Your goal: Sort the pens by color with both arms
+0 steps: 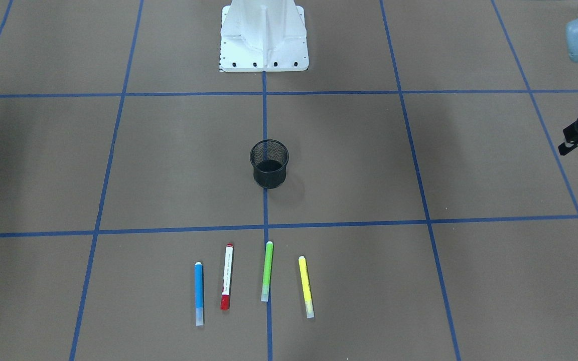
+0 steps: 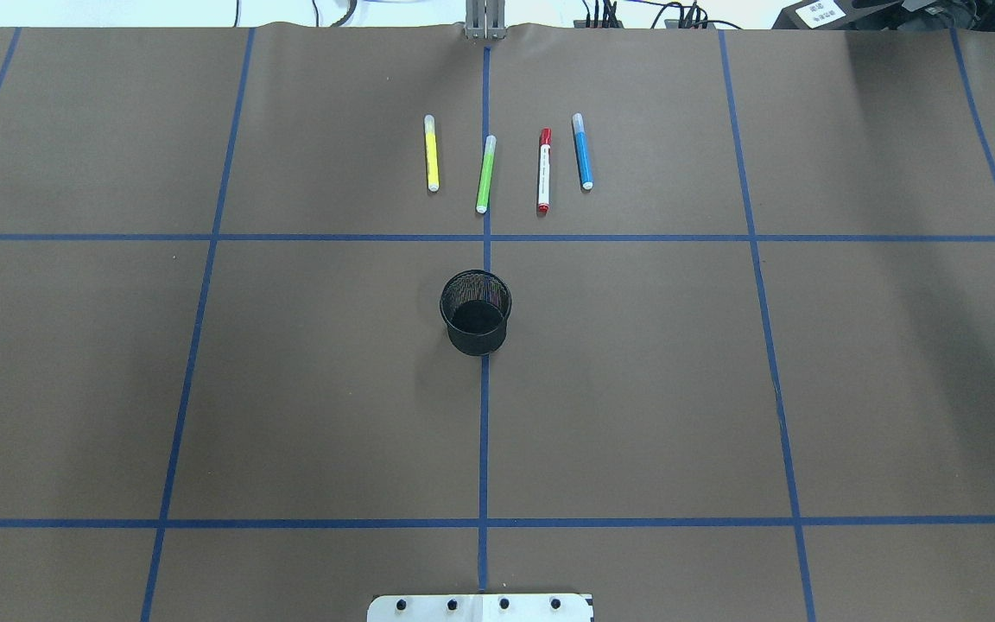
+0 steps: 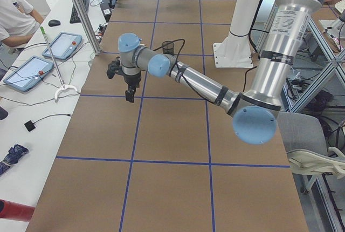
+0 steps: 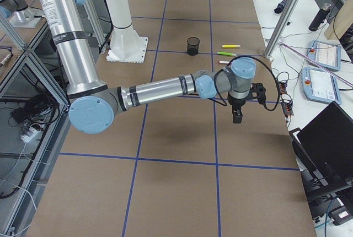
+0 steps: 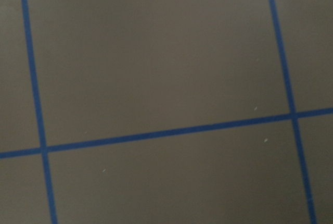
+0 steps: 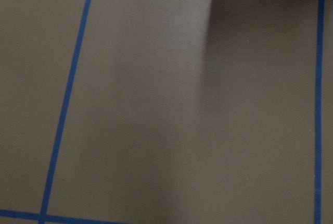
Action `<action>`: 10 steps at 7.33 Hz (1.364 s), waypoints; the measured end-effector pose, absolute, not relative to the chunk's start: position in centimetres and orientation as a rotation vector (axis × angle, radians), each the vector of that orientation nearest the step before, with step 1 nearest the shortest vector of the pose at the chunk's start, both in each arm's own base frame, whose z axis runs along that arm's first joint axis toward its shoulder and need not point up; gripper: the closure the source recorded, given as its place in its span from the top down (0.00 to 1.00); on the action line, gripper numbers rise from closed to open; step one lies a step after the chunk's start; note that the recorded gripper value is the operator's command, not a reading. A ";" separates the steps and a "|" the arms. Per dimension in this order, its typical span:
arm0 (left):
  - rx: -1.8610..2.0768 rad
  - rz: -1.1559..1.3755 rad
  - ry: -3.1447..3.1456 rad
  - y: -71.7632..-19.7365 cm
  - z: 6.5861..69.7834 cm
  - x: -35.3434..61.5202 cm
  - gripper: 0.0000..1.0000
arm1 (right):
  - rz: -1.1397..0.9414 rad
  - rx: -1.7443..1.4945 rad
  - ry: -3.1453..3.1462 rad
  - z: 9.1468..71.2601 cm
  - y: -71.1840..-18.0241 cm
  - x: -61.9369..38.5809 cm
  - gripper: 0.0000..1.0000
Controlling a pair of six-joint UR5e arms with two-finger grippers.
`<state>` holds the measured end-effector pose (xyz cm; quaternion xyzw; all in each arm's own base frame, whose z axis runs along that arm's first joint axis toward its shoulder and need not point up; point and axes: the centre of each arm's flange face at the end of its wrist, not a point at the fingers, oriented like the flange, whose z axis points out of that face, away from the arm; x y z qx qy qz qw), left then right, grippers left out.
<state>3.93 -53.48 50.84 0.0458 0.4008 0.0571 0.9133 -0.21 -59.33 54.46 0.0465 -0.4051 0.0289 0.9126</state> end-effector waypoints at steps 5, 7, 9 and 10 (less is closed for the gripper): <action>0.054 0.099 0.821 -49.9 57.8 -1.6 1.00 | 0.096 0.057 -0.827 57.1 -57.6 0.9 1.00; 0.043 0.092 0.813 -49.8 58.5 -1.8 1.00 | 0.084 0.030 -0.803 57.3 -57.6 -0.2 1.00; 0.000 0.069 0.801 -49.7 60.8 -2.0 1.00 | 0.087 -0.012 -0.788 57.4 -57.5 -0.7 1.00; -0.022 0.050 0.803 -49.6 62.0 -2.4 1.00 | 0.081 -0.019 -0.785 57.6 -57.3 -0.8 1.00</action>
